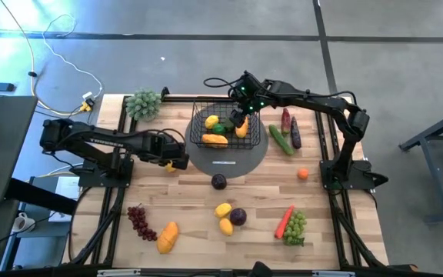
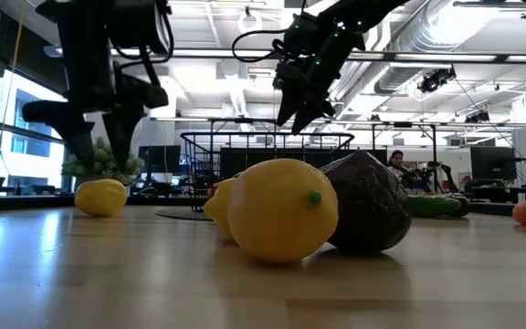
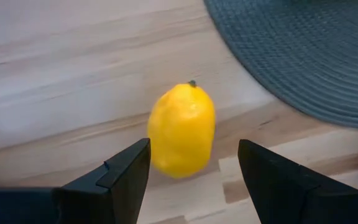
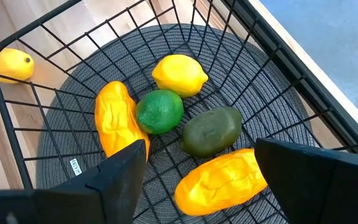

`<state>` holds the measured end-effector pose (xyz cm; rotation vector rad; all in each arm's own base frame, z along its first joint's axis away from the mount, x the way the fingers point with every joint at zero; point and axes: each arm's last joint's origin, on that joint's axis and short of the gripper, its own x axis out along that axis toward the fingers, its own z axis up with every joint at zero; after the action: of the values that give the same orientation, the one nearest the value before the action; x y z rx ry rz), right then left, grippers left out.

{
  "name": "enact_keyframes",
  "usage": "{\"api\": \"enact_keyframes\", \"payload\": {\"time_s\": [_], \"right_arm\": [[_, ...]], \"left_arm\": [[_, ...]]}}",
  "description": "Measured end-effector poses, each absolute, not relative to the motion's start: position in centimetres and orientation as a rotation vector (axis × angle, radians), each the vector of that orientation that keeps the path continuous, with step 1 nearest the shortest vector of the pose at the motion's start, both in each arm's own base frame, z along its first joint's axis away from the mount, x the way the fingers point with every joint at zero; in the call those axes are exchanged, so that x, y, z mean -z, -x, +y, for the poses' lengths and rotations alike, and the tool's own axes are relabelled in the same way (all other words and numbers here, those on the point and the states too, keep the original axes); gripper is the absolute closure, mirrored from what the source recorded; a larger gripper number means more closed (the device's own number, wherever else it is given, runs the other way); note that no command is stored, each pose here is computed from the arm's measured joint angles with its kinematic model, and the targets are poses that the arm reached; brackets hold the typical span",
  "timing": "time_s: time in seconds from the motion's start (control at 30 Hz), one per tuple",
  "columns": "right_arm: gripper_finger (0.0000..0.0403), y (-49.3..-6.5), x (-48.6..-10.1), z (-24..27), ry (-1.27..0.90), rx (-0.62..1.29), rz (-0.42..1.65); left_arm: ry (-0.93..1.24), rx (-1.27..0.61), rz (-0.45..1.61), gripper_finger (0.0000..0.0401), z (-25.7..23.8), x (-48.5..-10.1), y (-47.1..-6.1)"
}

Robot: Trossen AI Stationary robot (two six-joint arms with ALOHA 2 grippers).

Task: Build produce basket
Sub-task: Put the yellow lemon into the wire basket

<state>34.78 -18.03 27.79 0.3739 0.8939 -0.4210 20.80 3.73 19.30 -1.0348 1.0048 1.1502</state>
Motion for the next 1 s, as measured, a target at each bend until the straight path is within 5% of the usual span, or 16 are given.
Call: {"api": "enact_keyframes", "payload": {"time_s": [0.67, 1.0], "right_arm": [[0.0121, -34.8, -27.8, -18.1, -0.39, 0.43, 0.884], [0.0121, -34.2, -28.6, -17.8, -0.416, 0.444, 0.884]], "left_arm": [[1.012, -1.23, 1.152, 0.0168, 4.5, -14.3, -22.4], [0.968, -1.157, 1.174, 0.0226, 4.5, -14.7, -22.5]]}}
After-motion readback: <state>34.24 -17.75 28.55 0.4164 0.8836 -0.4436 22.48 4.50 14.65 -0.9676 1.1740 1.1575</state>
